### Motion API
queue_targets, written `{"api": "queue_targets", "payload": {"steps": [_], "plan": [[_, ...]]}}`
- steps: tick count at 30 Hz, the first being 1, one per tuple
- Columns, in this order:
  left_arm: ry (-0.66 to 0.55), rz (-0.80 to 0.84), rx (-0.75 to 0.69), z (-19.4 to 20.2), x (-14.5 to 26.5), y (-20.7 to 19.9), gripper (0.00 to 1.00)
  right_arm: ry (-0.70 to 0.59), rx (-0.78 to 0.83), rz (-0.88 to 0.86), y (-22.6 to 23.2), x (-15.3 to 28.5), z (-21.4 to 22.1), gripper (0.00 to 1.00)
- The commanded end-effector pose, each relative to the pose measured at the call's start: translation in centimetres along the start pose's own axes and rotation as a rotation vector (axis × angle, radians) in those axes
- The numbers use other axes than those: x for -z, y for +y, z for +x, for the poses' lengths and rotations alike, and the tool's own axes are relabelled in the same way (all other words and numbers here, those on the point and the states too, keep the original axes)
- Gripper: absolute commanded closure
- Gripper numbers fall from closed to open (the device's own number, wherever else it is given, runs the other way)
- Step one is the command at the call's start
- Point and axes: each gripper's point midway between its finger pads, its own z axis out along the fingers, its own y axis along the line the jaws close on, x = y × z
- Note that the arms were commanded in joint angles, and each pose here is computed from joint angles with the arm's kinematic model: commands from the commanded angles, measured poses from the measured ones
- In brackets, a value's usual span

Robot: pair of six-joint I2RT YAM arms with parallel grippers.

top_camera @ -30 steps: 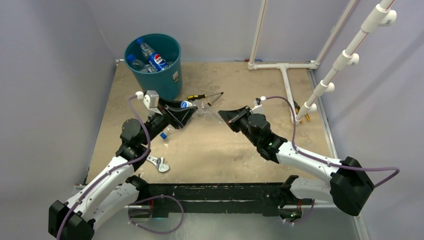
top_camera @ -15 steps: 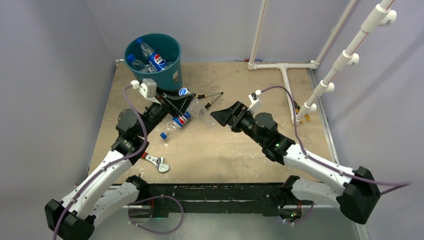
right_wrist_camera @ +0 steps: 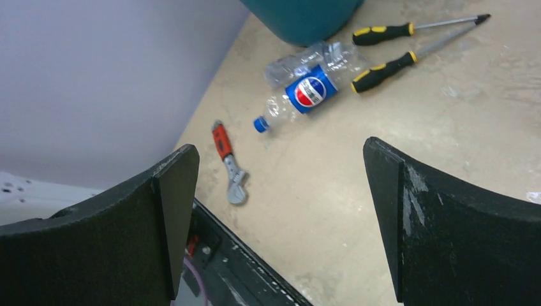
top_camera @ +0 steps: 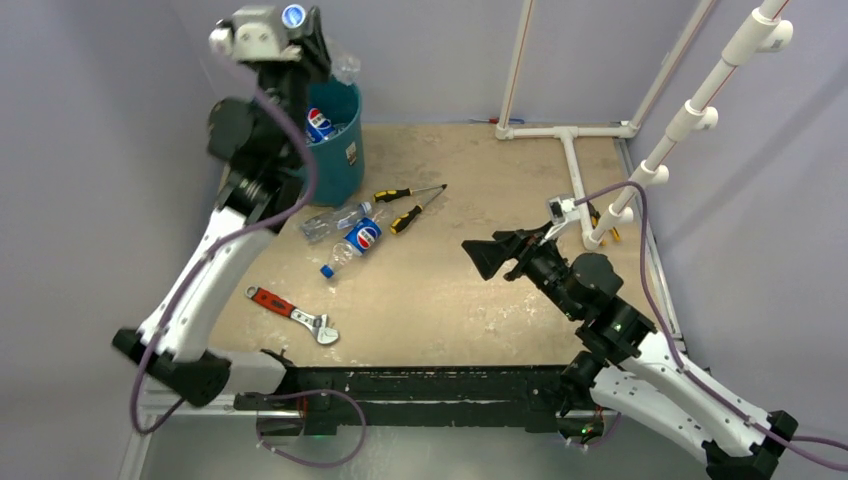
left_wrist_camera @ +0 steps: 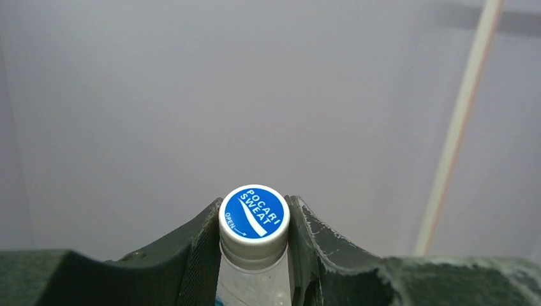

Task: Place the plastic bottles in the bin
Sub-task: Place the plastic bottle in the trash bin.

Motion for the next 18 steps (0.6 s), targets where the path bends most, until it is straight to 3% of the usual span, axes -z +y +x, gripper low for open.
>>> {"api": "queue_targets", "payload": {"steps": [1,8,18], "plan": [[0.169,-0.140,-0.211,9.2,-4.6,2.0,1.00,0.076,0.081,0.065,-2.2,-0.2,2.4,0.01],[0.197,-0.235,-0.203,15.1,-8.2,5.7,1.00,0.098,0.099,0.055,-3.0,-0.6,4.1,0.01],[0.304,-0.190,-0.283,20.8,-6.3,5.9,1.00,0.099,0.096,0.065,-3.9,-1.0,5.3,0.01]]}}
